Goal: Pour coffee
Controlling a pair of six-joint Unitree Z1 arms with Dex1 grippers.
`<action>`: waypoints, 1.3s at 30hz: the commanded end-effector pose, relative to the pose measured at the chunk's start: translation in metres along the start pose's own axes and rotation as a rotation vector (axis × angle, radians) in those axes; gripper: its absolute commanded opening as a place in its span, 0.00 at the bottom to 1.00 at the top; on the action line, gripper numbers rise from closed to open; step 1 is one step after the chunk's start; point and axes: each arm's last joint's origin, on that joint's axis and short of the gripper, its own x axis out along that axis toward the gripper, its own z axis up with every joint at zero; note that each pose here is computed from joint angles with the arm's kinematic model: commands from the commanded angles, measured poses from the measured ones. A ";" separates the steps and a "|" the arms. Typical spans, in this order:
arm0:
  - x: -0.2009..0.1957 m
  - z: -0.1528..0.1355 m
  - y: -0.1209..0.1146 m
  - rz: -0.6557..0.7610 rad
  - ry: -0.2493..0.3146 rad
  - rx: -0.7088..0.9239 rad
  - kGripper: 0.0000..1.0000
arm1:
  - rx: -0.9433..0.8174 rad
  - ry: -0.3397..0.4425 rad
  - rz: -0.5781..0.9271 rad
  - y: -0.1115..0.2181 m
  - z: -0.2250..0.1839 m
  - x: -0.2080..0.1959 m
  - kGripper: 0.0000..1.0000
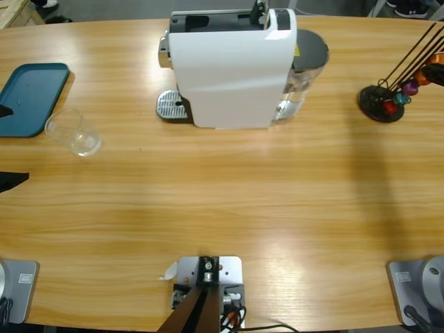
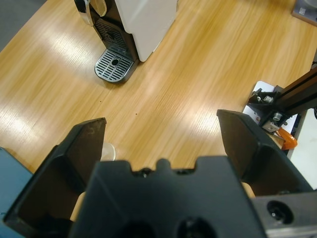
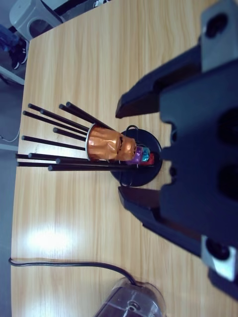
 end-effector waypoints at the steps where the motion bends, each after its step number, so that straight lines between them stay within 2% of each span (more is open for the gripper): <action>1: 0.009 -0.008 0.000 -0.004 0.030 -0.032 0.97 | -0.016 0.052 -0.043 -0.004 -0.012 0.008 0.50; 22: 0.011 -0.009 0.000 -0.012 0.036 -0.048 0.97 | 0.005 0.049 -0.023 -0.006 -0.009 0.026 0.50; 23: 0.011 -0.009 0.000 -0.012 0.037 -0.049 0.97 | 0.007 0.049 -0.024 -0.006 -0.009 0.027 0.49; 25: 0.012 -0.009 0.000 -0.013 0.041 -0.050 0.97 | 0.007 0.048 -0.026 -0.007 -0.009 0.027 0.39; 30: 0.013 -0.010 0.000 -0.016 0.041 -0.051 0.97 | 0.010 0.044 -0.029 -0.008 -0.009 0.027 0.37; 32: 0.013 -0.010 0.000 -0.019 0.041 -0.051 0.97 | 0.008 0.040 -0.024 -0.008 -0.009 0.027 0.17; 33: 0.013 -0.011 0.000 -0.022 0.041 -0.052 0.97 | 0.007 0.036 -0.021 -0.008 -0.008 0.027 0.13; 39: 0.013 -0.012 -0.001 -0.023 0.041 -0.056 0.97 | 0.000 0.030 -0.006 -0.007 -0.007 0.026 0.13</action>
